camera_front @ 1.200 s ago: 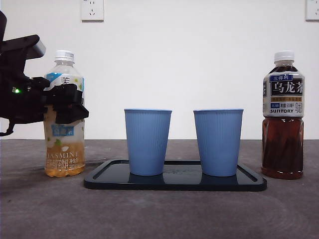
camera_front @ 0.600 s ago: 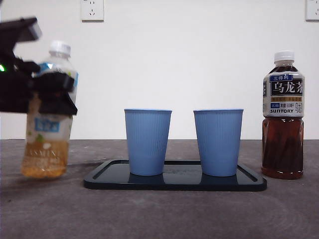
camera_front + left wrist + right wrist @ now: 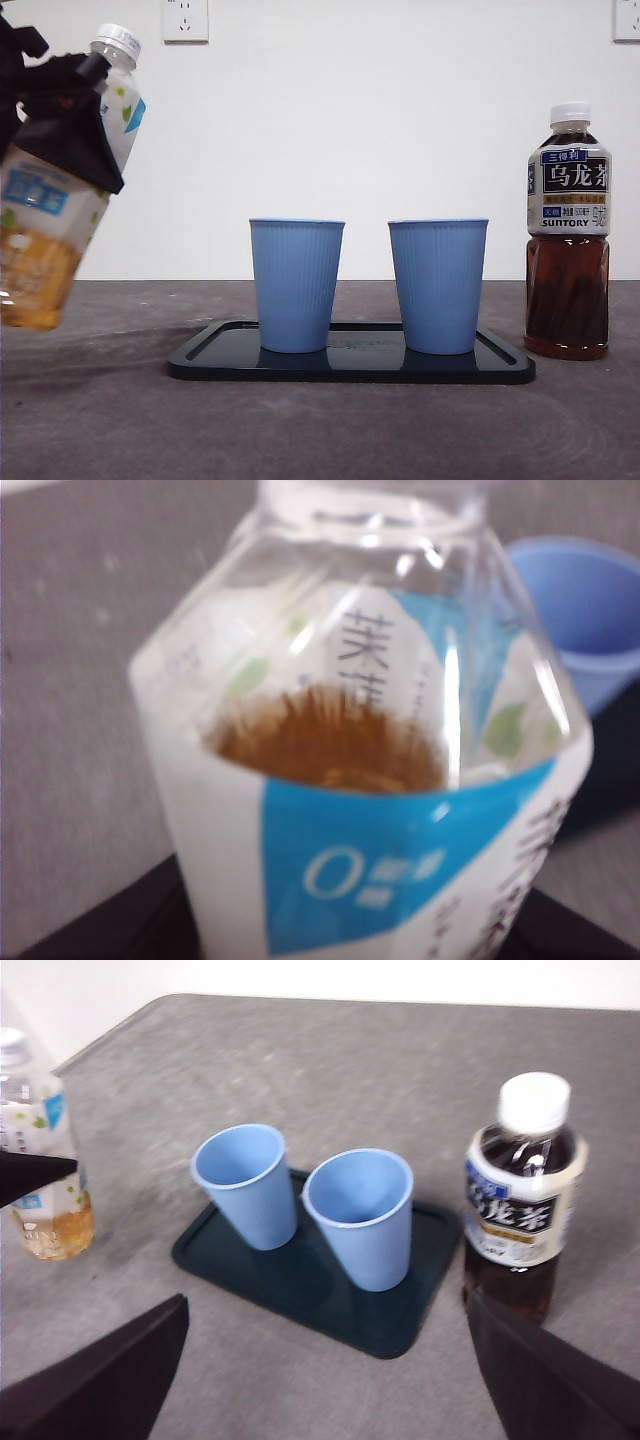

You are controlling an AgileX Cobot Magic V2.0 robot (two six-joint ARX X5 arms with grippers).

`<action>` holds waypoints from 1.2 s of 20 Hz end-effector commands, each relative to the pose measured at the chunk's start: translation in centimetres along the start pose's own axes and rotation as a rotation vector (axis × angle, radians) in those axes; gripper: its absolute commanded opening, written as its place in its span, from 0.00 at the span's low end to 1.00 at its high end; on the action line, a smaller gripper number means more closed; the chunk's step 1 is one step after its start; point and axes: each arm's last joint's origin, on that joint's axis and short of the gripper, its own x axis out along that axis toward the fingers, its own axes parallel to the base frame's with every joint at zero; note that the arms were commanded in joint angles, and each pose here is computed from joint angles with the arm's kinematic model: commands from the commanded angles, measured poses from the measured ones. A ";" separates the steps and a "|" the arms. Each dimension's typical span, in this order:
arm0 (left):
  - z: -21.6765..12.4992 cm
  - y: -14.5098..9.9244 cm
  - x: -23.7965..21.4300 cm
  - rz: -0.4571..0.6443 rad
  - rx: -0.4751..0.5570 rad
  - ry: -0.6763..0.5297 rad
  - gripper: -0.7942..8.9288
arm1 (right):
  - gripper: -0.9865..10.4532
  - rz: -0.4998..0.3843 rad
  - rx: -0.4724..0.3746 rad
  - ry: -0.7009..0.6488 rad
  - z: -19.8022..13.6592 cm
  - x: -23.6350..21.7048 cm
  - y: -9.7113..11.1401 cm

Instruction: Pour the drink into the cup

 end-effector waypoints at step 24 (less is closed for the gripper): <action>10.5 -7.7 6.0 0.428 0.932 0.375 0.30 | 0.48 0.112 -0.061 0.017 0.0 -0.1 0.4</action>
